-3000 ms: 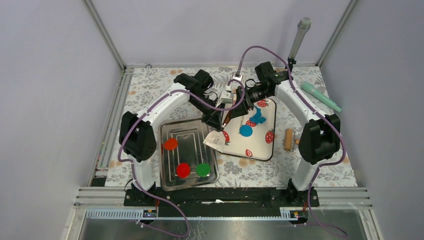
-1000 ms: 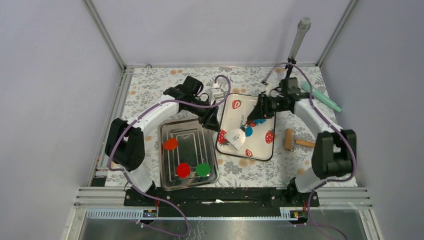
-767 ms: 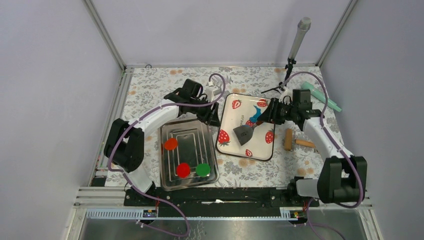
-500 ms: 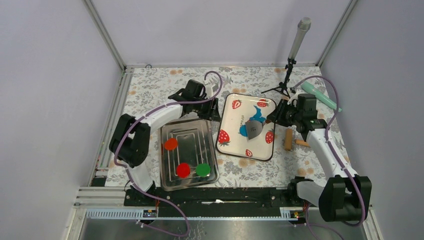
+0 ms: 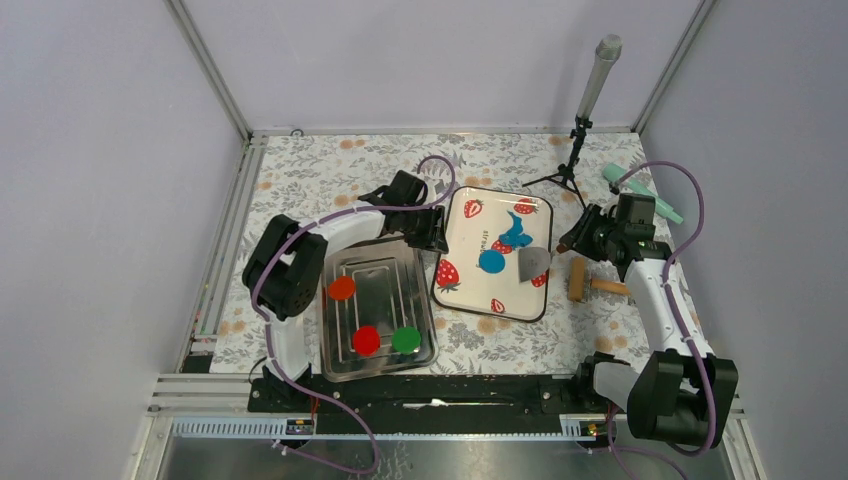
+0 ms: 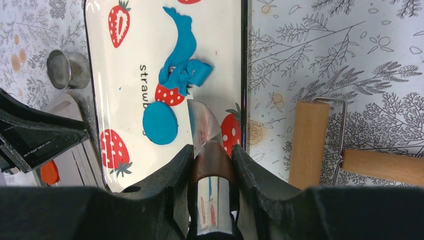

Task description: Roll out the dumpling wrappers from the dough

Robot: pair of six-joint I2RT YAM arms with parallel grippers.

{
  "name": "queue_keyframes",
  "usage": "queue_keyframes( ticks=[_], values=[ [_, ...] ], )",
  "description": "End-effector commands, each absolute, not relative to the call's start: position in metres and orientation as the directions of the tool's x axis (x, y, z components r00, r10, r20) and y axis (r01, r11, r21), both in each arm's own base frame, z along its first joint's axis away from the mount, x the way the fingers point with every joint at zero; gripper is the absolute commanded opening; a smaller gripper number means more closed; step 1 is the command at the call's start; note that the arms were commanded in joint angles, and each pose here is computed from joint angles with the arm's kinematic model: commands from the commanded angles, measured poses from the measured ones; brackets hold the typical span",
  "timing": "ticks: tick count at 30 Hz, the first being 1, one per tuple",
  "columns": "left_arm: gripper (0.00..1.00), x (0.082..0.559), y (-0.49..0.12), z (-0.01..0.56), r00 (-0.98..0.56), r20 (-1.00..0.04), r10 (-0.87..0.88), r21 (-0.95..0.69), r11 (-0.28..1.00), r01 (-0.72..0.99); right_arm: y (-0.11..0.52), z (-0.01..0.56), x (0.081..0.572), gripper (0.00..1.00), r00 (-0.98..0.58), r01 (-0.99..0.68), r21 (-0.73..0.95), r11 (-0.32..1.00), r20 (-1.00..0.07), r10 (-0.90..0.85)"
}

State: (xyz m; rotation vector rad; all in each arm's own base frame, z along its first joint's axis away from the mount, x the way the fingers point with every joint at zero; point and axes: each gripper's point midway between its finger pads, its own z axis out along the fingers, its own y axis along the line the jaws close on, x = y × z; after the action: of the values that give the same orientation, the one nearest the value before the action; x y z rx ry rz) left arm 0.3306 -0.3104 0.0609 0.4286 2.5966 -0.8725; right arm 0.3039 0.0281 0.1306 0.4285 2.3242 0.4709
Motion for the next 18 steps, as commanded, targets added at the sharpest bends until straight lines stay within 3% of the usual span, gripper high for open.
queue_keyframes(
  ticks=[1,18],
  values=[
    [0.4,0.357,-0.314,0.067,-0.874,-0.478,0.091,-0.494,0.795,0.353,0.032,0.127,0.299,0.0,-0.709,0.16,0.465,0.871,-0.56,0.429],
    [0.38,0.358,-0.316,0.05,-0.898,-0.433,0.07,-0.505,0.807,0.306,0.034,0.088,0.3,0.0,-0.739,0.186,0.505,0.843,-0.493,0.459]
  ],
)
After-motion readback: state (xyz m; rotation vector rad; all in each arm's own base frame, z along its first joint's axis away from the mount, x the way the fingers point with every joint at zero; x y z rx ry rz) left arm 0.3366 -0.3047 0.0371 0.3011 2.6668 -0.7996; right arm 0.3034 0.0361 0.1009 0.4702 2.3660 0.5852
